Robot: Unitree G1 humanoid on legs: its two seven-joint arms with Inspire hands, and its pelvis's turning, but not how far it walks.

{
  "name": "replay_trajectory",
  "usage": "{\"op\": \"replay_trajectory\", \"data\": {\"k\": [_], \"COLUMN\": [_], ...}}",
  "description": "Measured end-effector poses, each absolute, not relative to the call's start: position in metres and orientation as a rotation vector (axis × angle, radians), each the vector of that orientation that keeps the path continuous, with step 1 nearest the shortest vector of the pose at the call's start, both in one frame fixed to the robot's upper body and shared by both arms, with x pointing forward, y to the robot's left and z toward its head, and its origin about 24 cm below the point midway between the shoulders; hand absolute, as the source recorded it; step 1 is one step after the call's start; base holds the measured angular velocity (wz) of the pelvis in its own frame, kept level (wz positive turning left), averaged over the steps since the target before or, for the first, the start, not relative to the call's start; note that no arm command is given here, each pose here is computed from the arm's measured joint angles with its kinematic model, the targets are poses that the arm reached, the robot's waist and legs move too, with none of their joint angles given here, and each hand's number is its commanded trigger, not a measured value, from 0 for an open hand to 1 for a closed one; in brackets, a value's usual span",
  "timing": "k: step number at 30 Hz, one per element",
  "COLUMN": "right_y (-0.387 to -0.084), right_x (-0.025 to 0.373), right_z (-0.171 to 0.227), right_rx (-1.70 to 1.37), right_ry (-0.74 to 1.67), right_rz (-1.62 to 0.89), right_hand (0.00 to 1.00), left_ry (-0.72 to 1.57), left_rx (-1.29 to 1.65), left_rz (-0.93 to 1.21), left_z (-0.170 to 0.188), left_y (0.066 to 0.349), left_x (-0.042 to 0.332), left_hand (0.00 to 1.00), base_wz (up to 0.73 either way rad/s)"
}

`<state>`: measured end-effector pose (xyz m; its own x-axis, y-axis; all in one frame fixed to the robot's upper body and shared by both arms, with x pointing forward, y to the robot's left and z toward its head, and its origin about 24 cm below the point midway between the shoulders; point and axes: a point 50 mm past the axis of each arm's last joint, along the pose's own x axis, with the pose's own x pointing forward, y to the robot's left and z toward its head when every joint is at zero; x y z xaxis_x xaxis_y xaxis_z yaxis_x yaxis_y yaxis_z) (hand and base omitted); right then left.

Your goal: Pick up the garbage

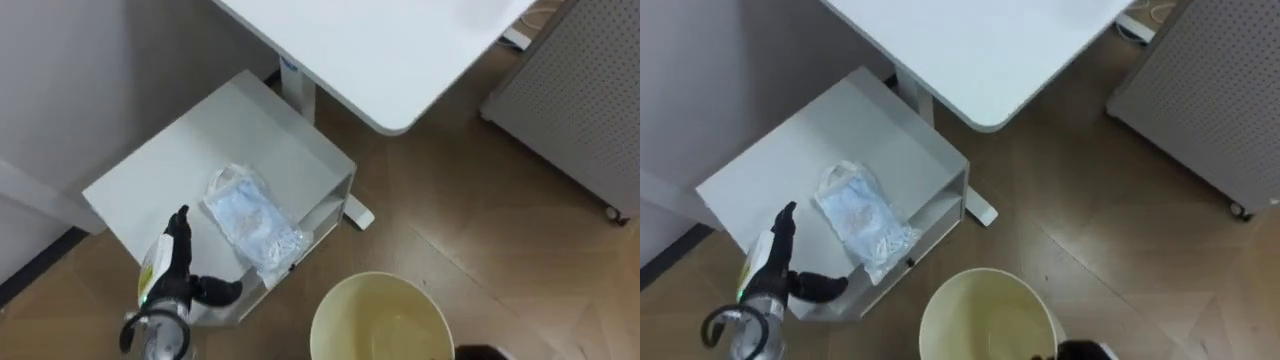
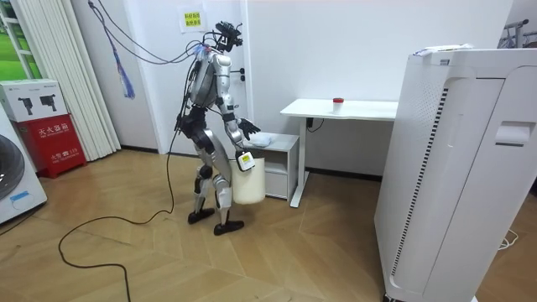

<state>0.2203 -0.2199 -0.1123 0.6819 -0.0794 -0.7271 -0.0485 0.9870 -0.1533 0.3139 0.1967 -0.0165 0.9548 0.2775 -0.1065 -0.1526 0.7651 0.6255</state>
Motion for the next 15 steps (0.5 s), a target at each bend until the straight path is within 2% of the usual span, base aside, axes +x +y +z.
{"op": "replay_trajectory", "data": {"k": [6, 15], "right_y": [-0.212, -0.211], "right_x": [0.229, 0.231], "right_z": [-0.108, -0.106], "right_rx": [-0.131, -0.119], "right_ry": [0.788, 0.774], "right_rz": [-0.024, -0.010], "right_hand": [1.00, 1.00], "left_ry": [0.098, 0.020], "left_rx": [0.755, 0.780], "left_rz": [0.178, 0.249], "left_z": [0.001, 0.016], "left_y": [0.182, 0.183], "left_x": [0.331, 0.339], "left_hand": [0.00, 0.00], "base_wz": [-0.10, -0.06]}}
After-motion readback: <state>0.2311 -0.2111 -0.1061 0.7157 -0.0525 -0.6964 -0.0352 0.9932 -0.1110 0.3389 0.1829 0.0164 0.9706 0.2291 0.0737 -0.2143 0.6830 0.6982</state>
